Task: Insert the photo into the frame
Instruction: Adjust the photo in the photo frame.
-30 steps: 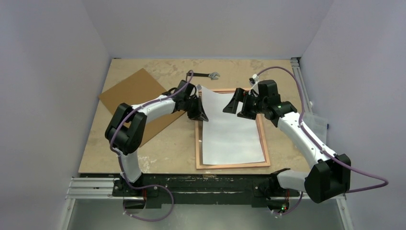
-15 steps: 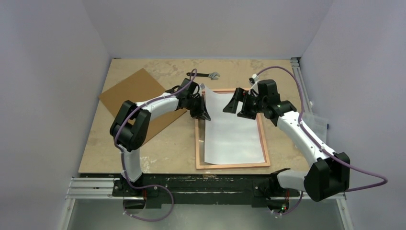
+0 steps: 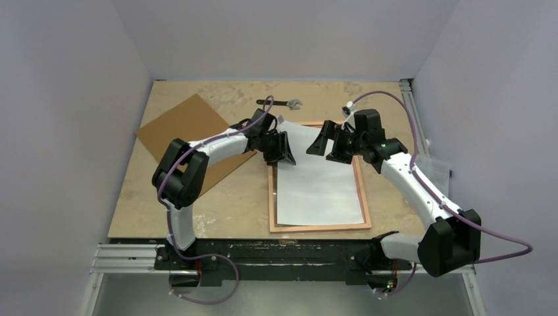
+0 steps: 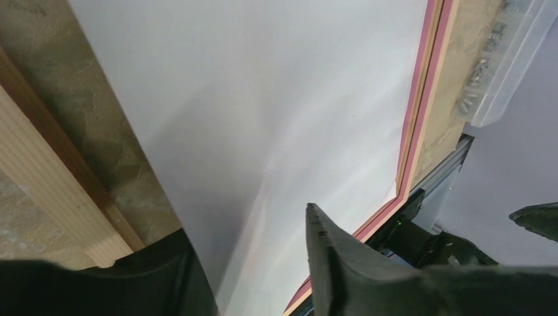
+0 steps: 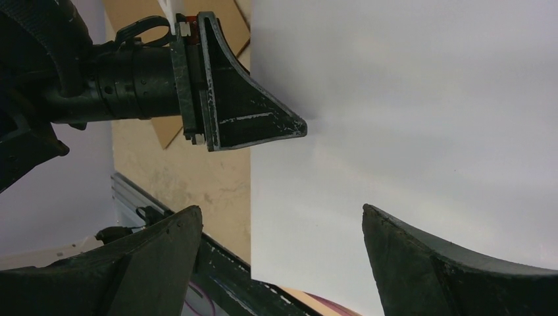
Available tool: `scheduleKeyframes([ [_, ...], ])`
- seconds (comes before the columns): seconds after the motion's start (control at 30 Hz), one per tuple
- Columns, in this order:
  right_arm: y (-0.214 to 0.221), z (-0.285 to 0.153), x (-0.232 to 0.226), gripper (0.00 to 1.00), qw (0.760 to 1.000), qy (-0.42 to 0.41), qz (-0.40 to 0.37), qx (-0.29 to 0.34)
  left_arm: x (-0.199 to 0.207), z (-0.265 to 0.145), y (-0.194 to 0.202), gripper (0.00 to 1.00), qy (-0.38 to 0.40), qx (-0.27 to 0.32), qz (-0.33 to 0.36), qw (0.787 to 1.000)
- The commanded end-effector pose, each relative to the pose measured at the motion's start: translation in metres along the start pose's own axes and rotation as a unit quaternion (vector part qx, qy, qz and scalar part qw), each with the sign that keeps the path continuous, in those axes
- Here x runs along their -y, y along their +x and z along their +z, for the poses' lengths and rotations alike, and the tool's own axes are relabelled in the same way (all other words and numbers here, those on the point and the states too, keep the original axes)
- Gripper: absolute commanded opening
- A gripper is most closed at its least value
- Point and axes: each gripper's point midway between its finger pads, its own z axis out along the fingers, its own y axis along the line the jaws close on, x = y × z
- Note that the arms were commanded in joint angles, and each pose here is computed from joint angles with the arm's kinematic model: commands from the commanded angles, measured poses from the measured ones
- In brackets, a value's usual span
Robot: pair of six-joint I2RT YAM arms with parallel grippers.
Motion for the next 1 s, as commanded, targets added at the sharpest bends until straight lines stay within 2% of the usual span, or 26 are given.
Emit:
scheduleKeyframes([
  [0.0, -0.014, -0.006, -0.010, 0.91, 1.000, -0.013, -0.018, 0.018, 0.017, -0.023, -0.008, 0.53, -0.012, 0.035, 0.026, 0.999],
  [0.1, -0.013, -0.007, -0.011, 0.91, 1.000, -0.015, -0.020, 0.020, 0.014, -0.039, -0.009, 0.72, -0.051, 0.052, 0.041, 0.996],
  [0.27, -0.012, -0.007, -0.010, 0.91, 1.000, -0.012, -0.021, 0.020, 0.010, -0.065, -0.008, 0.86, -0.122, 0.075, 0.067, 0.987],
  [0.67, -0.008, -0.006, -0.004, 0.91, 1.000, -0.005, -0.028, 0.012, -0.012, -0.114, -0.008, 0.89, -0.209, 0.133, 0.081, 0.966],
  [0.97, 0.003, 0.009, 0.004, 0.91, 1.000, -0.001, -0.013, -0.011, -0.061, -0.100, 0.011, 0.90, -0.250, 0.109, 0.041, 0.961],
])
